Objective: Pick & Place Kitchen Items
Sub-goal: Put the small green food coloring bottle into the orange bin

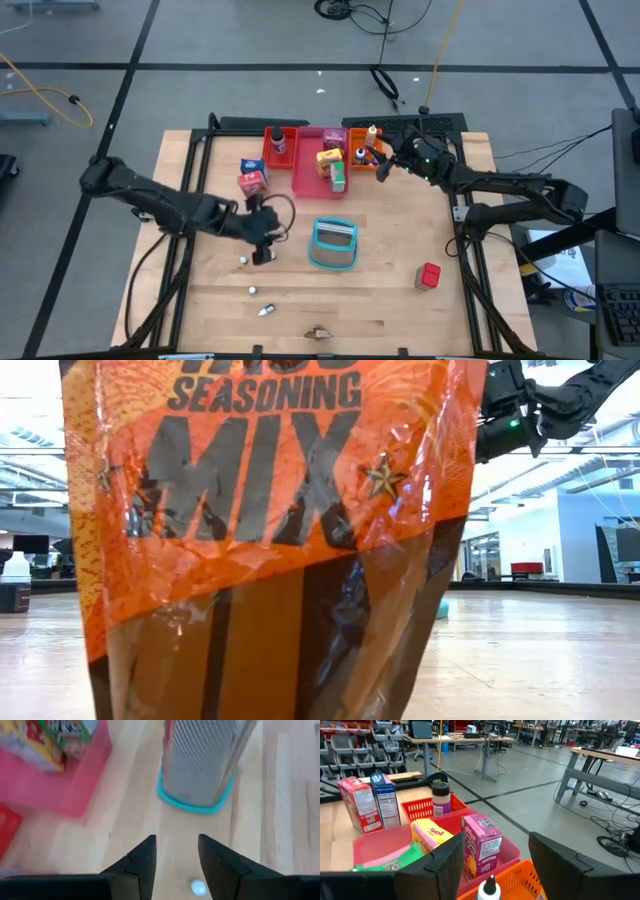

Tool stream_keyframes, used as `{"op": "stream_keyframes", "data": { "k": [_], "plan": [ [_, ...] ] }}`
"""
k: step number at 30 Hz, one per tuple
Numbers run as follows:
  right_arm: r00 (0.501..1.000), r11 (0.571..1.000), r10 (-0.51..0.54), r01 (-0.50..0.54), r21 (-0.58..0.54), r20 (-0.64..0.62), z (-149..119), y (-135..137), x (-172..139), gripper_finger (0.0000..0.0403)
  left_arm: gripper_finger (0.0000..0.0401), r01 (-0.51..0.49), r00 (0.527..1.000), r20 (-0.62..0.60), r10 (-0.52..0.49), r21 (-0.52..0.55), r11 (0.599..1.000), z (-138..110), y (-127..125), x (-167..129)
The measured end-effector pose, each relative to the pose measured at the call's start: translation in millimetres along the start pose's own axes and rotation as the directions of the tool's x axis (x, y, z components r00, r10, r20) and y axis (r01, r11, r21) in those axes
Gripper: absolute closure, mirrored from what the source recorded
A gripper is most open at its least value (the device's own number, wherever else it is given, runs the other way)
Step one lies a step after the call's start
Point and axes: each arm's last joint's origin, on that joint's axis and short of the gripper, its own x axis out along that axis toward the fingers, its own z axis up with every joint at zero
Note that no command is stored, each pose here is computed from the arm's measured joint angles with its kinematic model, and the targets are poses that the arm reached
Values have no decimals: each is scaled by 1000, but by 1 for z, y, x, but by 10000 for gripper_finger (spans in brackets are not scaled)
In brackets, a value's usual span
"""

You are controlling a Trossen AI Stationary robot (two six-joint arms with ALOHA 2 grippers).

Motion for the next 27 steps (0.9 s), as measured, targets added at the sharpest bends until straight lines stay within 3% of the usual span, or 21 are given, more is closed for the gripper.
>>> {"op": "stream_keyframes", "data": {
  "k": [7, 16, 20, 27],
  "plan": [
    [1000, 1000, 5, -5, -1, -3, -2, 1, 0, 191, 256, 48, 999, -22, -49, -72, 996, -40, -22, 15],
    [1000, 1000, 7, -7, 2, 24, 1, 1, 0, 191, 256, 83, 996, 3, -84, -142, 986, -85, -19, 42],
    [1000, 1000, 7, -7, 2, 26, 1, 1, 0, 191, 256, 92, 995, -8, -95, -163, 982, -99, -15, 49],
    [1000, 1000, 6, -7, 2, 30, 2, 1, 0, 191, 256, 168, 984, 94, -153, -181, 969, -108, -13, 56]
  ]
}}
